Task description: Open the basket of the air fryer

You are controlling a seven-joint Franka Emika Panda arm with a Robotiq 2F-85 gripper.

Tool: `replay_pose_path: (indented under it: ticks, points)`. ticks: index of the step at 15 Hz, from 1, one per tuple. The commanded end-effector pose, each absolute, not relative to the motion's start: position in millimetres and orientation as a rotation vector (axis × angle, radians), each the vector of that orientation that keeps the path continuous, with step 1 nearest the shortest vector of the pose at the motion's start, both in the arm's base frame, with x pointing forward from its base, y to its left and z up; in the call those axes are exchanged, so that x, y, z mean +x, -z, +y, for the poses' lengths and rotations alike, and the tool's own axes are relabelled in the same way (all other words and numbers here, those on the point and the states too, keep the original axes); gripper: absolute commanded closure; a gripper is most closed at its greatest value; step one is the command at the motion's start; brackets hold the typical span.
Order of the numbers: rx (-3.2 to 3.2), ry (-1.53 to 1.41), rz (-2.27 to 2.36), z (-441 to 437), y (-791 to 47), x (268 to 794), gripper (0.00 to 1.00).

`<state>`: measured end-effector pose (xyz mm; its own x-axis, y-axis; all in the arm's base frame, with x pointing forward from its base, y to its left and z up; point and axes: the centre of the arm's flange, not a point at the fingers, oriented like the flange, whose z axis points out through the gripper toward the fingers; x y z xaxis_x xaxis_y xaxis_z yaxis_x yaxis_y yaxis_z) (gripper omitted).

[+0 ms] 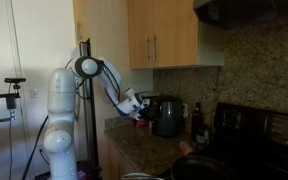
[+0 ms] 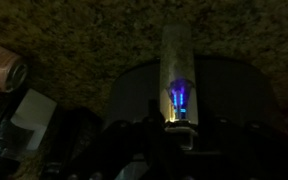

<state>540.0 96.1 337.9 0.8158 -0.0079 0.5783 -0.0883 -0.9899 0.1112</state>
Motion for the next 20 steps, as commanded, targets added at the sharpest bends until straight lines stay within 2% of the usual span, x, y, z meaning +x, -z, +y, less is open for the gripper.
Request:
replay_pose_path:
  ticks: [1,9,13,14,15,16,17,20]
  points:
    - [2.853,-0.901,-0.073,90,-335,532,0.85]
    - [2.932,-0.73,-0.17,92,-364,509,0.85]
    - [2.912,-0.773,-0.144,93,-369,500,0.85]
    - [2.882,-0.784,-0.155,93,-368,499,0.75]
    - [2.865,-0.793,-0.164,91,-367,499,0.37]
    - [2.859,-0.783,-0.167,89,-362,502,0.4]
    - [2.846,-0.785,-0.17,86,-358,503,0.38]
    - [2.837,-0.794,-0.168,81,-350,504,0.19]
